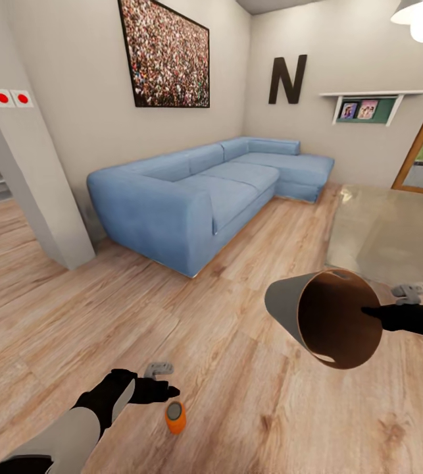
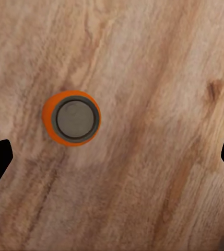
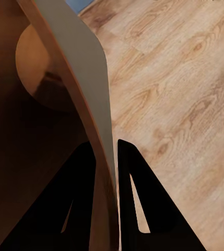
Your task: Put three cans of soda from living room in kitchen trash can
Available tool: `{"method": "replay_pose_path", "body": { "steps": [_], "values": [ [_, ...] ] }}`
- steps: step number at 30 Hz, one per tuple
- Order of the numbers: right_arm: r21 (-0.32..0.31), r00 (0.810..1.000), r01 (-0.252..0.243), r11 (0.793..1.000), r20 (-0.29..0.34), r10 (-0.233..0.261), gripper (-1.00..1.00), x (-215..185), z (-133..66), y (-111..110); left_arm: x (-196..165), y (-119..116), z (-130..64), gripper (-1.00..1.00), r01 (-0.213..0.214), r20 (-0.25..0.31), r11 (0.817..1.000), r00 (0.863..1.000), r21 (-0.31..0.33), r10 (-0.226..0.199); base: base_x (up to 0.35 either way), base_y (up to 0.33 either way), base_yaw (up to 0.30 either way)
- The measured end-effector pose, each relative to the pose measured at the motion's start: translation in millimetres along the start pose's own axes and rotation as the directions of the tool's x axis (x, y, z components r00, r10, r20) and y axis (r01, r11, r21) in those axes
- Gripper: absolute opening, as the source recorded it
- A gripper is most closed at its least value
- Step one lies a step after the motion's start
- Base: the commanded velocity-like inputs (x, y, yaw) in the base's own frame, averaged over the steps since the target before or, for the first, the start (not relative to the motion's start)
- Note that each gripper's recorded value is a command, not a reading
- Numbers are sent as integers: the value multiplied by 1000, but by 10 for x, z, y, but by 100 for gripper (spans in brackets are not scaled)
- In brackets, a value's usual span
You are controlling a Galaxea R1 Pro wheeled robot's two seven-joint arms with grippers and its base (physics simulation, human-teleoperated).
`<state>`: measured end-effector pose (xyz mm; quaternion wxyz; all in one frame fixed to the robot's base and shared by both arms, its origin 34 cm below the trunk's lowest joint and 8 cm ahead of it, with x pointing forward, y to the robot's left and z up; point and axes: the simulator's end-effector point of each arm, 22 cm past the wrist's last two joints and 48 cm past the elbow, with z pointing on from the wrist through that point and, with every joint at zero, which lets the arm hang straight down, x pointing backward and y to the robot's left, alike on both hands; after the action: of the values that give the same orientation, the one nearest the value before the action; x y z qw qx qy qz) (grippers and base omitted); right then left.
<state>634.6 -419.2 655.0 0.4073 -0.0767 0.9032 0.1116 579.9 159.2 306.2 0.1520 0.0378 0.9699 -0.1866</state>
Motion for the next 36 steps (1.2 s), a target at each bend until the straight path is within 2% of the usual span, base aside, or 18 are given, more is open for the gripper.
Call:
{"method": "replay_pose_path", "body": {
  "steps": [7, 13, 21, 36],
  "values": [
    [10, 1000, 8, 1000, 3, -8, -100, 87, 71, -68, 130, 58, 169, 100, 4, -10, 1000, 1000, 1, -4, 0, 0, 0],
    [-25, 1000, 4, 1000, 4, -4, -100, 188, 156, -16, 244, 112, 312, 100, 8, -19, 1000, 1000, 1, -8, 0, 0, 0],
    [-33, 1000, 0, 999, -23, -1, -100, 370, 320, -39, 423, 171, 496, 100, 2, -51, 1000, 999, 0, -2, 0, 0, 0],
    [-42, 999, -7, 999, -45, 5, -100, 460, 431, -27, 513, 197, 571, 100, 4, -71, 1000, 997, 0, -4, 0, 0, 0]
  ]
}}
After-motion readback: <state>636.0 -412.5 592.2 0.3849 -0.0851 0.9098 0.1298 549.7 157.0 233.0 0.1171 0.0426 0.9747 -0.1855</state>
